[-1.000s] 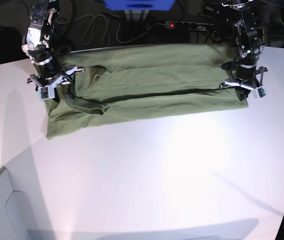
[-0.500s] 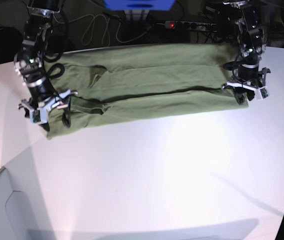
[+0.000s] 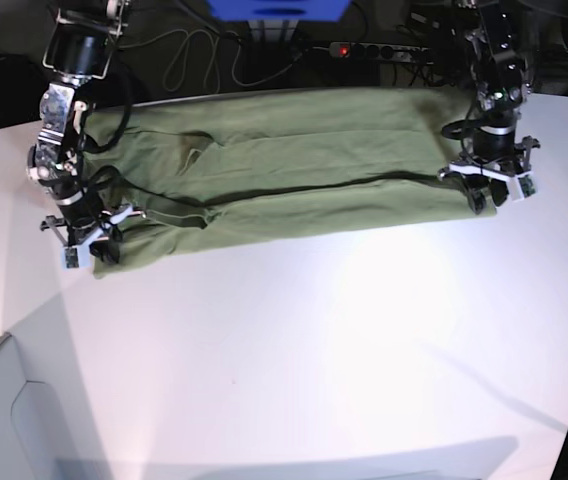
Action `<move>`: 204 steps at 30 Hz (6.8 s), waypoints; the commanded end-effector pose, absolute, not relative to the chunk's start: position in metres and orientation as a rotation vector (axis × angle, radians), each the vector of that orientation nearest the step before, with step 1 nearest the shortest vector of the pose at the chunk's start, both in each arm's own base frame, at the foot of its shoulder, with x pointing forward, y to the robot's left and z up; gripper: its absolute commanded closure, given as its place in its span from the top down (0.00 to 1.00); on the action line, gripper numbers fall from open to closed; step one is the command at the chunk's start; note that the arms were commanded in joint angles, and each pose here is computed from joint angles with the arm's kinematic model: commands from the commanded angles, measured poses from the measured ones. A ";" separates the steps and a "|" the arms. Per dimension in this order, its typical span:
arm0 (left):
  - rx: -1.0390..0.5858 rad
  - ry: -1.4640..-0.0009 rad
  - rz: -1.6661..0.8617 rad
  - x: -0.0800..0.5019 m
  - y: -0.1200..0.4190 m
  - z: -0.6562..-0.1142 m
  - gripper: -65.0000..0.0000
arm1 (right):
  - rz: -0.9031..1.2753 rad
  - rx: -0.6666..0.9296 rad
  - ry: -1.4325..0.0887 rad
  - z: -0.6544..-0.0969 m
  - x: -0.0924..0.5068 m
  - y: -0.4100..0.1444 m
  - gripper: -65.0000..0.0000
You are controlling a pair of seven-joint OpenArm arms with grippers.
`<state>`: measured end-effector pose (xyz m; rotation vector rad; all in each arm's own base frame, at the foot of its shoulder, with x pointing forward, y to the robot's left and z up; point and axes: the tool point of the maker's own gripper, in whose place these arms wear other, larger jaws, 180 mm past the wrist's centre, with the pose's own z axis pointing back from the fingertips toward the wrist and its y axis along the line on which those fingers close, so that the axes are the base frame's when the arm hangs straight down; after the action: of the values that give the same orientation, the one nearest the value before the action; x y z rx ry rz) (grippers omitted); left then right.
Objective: Fold the T-shirt properly
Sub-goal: 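Pull the right gripper's held corner outward to straighten the fold, then drag the left gripper's held end of the shirt outward to stretch it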
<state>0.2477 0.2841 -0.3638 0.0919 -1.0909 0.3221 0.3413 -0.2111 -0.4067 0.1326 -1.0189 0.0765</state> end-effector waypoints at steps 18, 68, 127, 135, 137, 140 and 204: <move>0.111 -0.969 0.387 0.231 0.304 -0.417 0.37 | 0.039 0.125 -1.053 -0.395 0.390 -0.241 0.00; 0.108 -1.072 0.392 0.259 0.303 -0.384 0.37 | 0.228 0.068 -0.993 -0.358 0.313 -0.187 0.00; 0.109 -1.086 0.366 0.224 0.284 -0.365 0.10 | 0.222 0.073 -0.986 -0.360 0.309 -0.186 0.00; 0.113 -1.079 0.354 0.216 0.283 -0.364 0.10 | 0.224 0.068 -0.987 -0.359 0.309 -0.188 0.00; 0.130 -1.111 0.354 0.218 0.288 -0.350 0.10 | 0.224 0.068 -0.987 -0.359 0.309 -0.188 0.00; 0.140 -1.170 0.354 0.229 0.292 -0.330 0.10 | 0.224 0.068 -0.987 -0.359 0.309 -0.188 0.00; 0.107 -0.870 0.699 0.187 0.298 -0.352 0.10 | 0.226 0.075 -0.951 -0.371 0.297 -0.185 0.00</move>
<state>0.1833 0.2918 -0.3637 0.0821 -0.8253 0.7066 0.2887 -0.1864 -0.3845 0.0697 -0.8958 0.2168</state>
